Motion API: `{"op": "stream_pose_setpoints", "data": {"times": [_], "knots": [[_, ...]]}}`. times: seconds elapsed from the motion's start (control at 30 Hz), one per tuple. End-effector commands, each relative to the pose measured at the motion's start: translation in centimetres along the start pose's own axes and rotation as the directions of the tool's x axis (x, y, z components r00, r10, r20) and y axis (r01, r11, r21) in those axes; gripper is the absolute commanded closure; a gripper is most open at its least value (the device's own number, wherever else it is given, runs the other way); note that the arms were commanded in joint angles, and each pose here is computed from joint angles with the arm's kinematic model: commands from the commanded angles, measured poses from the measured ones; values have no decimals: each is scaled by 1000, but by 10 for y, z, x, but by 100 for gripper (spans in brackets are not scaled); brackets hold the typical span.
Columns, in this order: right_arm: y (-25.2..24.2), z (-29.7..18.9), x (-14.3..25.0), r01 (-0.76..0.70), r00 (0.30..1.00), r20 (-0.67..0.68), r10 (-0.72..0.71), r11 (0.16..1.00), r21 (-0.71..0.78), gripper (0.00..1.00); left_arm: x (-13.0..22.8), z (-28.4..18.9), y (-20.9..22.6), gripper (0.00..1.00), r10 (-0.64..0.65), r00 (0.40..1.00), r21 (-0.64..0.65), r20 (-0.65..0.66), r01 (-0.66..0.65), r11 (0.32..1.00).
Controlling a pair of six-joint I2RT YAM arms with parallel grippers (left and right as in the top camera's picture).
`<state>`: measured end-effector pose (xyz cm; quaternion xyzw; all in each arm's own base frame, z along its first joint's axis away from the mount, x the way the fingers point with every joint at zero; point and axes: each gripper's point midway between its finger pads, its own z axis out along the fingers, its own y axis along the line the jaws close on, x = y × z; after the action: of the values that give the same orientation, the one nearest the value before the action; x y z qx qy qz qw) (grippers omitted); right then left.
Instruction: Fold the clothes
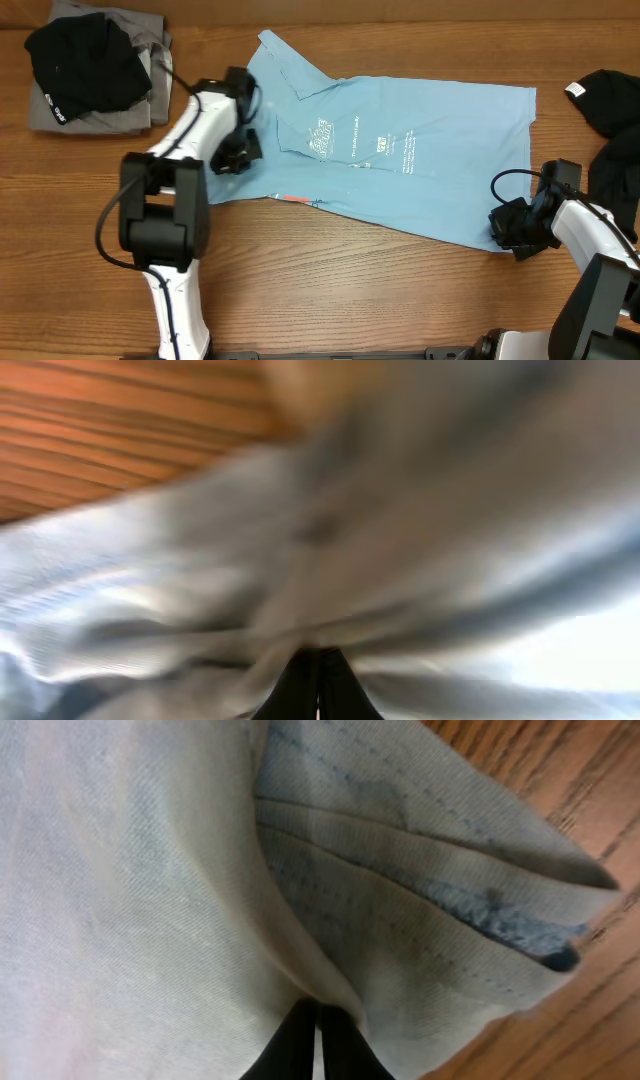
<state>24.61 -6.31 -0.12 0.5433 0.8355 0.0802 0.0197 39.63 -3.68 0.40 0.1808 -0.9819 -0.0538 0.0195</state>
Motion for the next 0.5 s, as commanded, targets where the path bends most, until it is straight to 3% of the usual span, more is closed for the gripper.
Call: {"op": "stream_pose_setpoints", "data": {"times": [0.0,0.13,0.3,0.47], "knots": [[-12,7,6,-28,1000,-6,28,999,39,94,-1,19,26,96,-66,997,-56,-43,64,996],[-16,6,3,-30,1000,10,30,998,62,96,3,19,38,96,-86,993,-73,-75,81,994],[-46,-6,-11,-142,985,126,116,964,225,96,12,18,44,96,-98,989,-94,-111,87,992],[-44,-24,-17,-152,983,140,119,954,258,96,28,14,50,96,-186,969,-134,-165,165,977]]}}
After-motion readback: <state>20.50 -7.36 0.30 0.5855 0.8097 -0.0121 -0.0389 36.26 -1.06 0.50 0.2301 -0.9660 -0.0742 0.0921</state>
